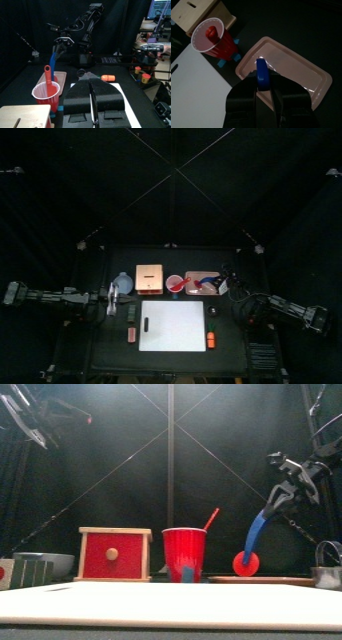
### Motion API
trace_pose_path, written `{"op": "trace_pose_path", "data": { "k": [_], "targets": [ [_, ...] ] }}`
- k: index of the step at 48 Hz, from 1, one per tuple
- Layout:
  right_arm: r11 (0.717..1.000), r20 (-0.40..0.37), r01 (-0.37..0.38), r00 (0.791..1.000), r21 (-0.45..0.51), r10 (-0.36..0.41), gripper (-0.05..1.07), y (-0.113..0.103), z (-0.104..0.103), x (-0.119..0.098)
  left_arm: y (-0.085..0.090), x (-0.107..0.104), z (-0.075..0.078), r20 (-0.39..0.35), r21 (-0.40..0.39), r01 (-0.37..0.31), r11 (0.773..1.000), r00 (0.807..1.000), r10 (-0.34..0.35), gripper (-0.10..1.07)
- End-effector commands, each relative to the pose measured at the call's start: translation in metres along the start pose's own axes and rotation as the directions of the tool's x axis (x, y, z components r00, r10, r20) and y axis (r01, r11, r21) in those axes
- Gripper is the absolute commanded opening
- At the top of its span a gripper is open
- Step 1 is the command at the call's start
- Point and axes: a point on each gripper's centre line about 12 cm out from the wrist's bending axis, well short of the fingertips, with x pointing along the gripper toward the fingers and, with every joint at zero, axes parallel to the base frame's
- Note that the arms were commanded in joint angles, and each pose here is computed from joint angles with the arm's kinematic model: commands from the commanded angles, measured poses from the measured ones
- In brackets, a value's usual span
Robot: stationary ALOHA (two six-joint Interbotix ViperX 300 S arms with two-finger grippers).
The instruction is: Grab dough cutter and place on plate
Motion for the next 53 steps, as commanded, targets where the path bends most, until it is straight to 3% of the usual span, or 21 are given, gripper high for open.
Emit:
{"op": "trace_pose_path", "data": {
  "k": [1, 13, 19, 28, 39, 53],
  "targets": [
    [1.0, 0.014, 0.003, 1.0, 0.013, -0.003, 0.59, -0.001, 0.004, 0.001, 0.0, 0.002, 0.007, 0.023, -0.001, -0.001, 1.0, 1.0, 0.001, -0.03],
    [0.999, -0.001, 0.027, 1.0, -0.023, -0.027, 0.92, -0.006, 0.001, 0.001, 0.001, 0.003, 0.01, 0.031, -0.014, -0.006, 1.0, 1.0, 0.006, -0.03],
    [0.999, -0.013, 0.032, 0.999, -0.032, -0.032, 1.01, -0.007, -0.001, 0.001, 0.001, 0.002, 0.008, 0.026, -0.023, -0.01, 1.0, 1.0, 0.01, -0.03],
    [0.999, -0.021, 0.028, 0.999, -0.038, -0.029, 1.02, -0.005, 0.0, 0.0, 0.001, 0.002, 0.008, 0.026, -0.023, -0.01, 1.0, 1.0, 0.01, -0.03],
    [0.997, 0.038, -0.015, 0.999, -0.073, 0.018, 1.02, 0.006, 0.008, 0.0, 0.001, 0.003, 0.01, 0.031, -0.023, -0.01, 1.0, 0.999, 0.01, -0.03],
    [0.997, 0.047, -0.021, 0.999, -0.069, 0.024, 1.02, 0.008, 0.011, 0.0, 0.001, 0.002, 0.006, 0.02, -0.023, -0.008, 1.0, 1.0, 0.009, -0.03]
  ]
}}
